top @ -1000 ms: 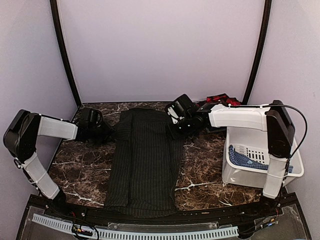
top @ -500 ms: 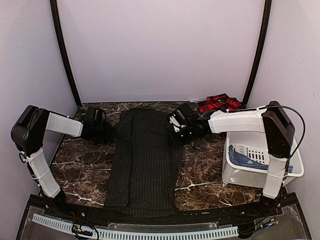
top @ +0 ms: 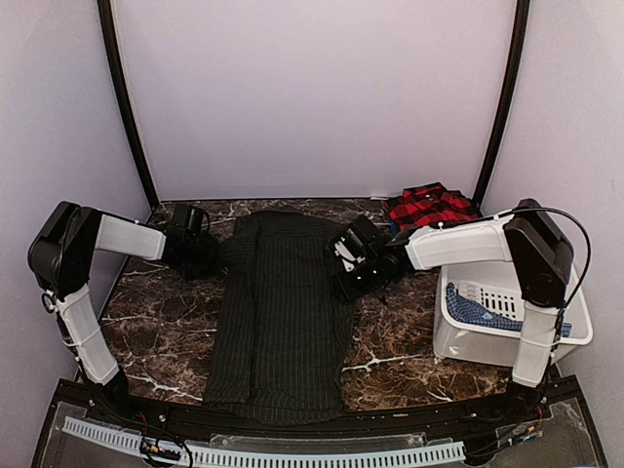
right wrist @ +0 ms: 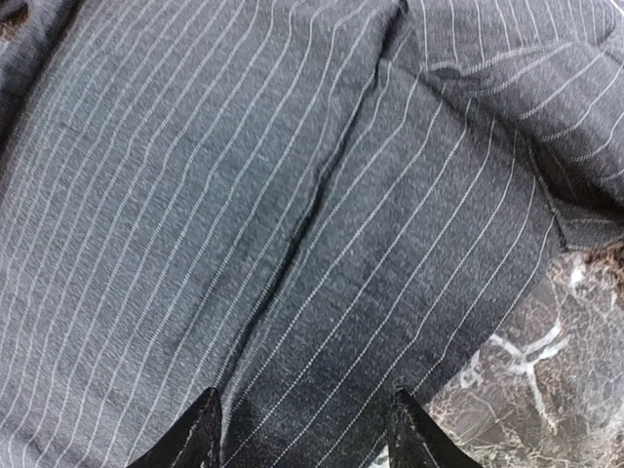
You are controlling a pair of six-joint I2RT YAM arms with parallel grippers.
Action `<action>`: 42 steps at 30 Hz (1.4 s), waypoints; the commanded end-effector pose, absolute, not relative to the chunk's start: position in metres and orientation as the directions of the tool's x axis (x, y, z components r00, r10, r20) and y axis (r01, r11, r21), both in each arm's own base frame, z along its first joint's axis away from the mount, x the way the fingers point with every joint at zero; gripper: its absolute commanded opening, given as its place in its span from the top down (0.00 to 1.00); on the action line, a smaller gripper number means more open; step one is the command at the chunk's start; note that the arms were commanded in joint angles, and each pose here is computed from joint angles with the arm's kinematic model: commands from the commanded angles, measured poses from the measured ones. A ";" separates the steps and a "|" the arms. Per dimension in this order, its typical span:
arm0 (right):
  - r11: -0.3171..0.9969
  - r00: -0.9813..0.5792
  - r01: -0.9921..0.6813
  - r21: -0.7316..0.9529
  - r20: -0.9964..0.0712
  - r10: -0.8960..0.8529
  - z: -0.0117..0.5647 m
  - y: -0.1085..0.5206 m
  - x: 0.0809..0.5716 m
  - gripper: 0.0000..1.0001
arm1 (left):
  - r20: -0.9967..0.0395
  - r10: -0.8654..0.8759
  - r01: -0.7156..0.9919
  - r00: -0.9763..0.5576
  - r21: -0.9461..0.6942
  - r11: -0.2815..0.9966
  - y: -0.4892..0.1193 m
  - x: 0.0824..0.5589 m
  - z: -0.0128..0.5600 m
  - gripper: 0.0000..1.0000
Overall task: Fold and stack the long sleeve shirts
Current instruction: Flatten out the crumpled shirt at the center of the board.
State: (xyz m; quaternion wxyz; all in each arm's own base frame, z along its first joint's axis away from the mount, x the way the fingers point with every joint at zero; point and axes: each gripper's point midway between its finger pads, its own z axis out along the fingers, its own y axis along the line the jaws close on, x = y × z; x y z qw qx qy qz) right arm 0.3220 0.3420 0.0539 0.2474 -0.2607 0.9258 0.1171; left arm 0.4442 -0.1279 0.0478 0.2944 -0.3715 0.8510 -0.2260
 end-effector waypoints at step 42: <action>0.875 -0.720 -0.481 0.057 -0.595 -0.357 0.087 0.338 0.336 0.46 | -0.492 -0.724 -0.677 -0.483 -0.315 0.665 0.050 0.432 0.068 1.00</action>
